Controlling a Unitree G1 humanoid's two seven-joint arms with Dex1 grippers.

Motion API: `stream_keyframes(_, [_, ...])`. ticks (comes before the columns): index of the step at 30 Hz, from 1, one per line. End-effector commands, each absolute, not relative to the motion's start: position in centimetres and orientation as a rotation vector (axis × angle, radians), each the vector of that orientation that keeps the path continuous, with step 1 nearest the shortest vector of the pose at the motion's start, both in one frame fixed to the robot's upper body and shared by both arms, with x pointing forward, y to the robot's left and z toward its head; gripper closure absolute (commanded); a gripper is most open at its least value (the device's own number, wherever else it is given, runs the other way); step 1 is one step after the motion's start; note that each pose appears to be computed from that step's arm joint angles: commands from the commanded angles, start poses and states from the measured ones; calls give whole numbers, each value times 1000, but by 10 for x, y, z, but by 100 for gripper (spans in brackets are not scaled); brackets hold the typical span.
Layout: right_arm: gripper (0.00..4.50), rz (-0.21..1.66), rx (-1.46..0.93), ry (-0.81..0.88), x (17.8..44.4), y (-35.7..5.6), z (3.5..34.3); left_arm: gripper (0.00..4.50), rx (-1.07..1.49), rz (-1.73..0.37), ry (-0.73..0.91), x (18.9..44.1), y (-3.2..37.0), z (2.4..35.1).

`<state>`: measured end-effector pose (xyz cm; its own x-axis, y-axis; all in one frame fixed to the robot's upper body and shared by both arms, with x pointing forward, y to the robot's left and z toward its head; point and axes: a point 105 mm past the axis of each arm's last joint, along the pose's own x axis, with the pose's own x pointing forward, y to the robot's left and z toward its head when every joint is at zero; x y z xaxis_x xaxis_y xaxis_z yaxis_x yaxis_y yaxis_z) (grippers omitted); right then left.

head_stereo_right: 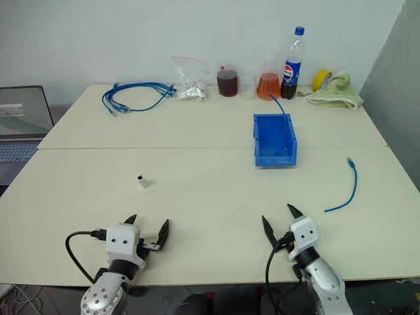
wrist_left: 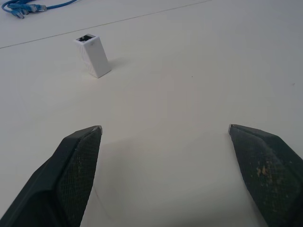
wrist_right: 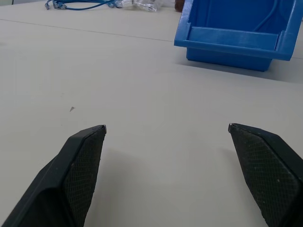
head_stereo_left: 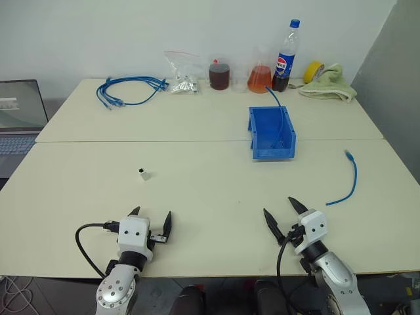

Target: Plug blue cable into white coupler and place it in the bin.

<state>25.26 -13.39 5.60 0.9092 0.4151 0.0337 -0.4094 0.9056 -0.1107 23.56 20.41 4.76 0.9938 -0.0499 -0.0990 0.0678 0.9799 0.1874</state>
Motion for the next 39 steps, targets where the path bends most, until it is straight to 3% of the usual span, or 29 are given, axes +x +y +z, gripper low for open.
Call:
stream_keyframes(1, [12, 427, -96, -95, 253, -132, 64, 0, 194, -79, 43, 235, 200, 59])
stream_keyframes(29, [12, 427, -107, -114, 260, -132, 72, 0, 106, -310, 21, 233, 189, 71])
stream_keyframes(34, [12, 412, -126, -153, 264, -136, 87, 0, 156, -610, -26, 238, 166, 100])
stream_keyframes(39, [12, 364, -147, -198, 263, -150, 102, 0, 156, -735, -4, 255, 160, 122])
